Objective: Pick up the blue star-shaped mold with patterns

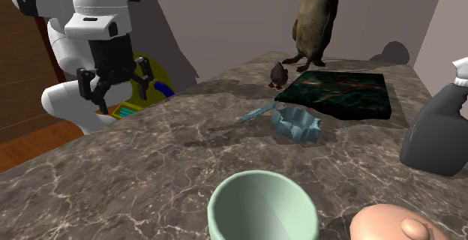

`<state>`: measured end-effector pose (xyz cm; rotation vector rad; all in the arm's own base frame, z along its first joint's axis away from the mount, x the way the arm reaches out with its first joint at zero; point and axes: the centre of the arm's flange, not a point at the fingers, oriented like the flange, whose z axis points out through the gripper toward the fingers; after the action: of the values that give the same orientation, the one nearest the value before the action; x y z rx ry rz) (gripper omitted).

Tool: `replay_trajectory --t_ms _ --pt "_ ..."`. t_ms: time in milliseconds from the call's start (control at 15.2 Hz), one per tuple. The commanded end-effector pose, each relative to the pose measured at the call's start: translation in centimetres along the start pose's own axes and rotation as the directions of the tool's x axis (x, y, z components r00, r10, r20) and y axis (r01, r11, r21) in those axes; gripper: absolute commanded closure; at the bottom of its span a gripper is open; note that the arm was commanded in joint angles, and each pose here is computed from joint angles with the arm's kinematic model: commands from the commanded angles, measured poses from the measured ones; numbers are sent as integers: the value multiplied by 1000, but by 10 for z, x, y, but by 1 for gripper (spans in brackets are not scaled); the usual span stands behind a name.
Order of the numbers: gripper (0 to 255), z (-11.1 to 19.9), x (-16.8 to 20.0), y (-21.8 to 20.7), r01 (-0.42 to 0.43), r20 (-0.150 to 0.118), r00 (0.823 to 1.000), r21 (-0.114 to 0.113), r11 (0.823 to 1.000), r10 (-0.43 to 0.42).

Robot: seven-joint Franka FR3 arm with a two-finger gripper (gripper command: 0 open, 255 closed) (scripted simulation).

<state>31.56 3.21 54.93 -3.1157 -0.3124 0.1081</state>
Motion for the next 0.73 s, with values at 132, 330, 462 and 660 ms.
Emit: replay_trajectory --t_ms 132,330,462,660 --pt "0 0 20 -19 -7 6 1000 -4 1000 7" --pt "0 0 50 -47 -17 14 1000 -9 1000 17" --pt "0 0 70 -66 -24 20 1000 -13 1000 24" --pt "0 0 100 -94 -33 28 999 -19 999 34"
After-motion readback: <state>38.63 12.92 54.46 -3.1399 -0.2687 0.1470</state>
